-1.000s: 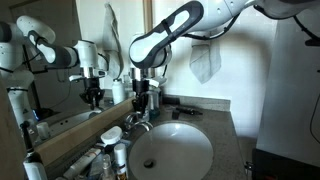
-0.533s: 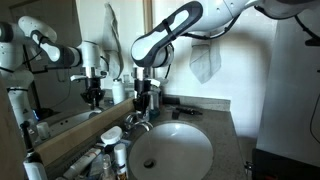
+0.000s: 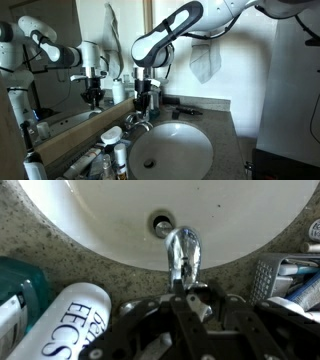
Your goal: Open the faucet then close the faucet
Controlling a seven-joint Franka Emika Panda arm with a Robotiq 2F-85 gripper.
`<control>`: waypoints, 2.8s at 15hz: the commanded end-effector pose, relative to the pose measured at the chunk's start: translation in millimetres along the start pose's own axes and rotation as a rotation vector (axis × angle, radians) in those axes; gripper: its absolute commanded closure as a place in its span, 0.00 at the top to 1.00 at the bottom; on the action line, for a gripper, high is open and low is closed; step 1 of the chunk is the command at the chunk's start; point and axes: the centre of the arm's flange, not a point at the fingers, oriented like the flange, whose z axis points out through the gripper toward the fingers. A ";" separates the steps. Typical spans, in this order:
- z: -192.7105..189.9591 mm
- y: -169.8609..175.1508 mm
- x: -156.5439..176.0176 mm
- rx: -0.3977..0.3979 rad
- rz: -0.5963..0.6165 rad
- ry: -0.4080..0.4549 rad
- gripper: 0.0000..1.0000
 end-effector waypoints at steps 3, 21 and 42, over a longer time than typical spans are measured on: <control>44.1 -3.2 -59.4 0.042 -0.008 -0.137 0.07; 43.1 -8.2 -45.6 0.178 -0.130 0.002 0.07; 43.5 -15.2 -43.1 -0.061 0.018 -0.107 0.07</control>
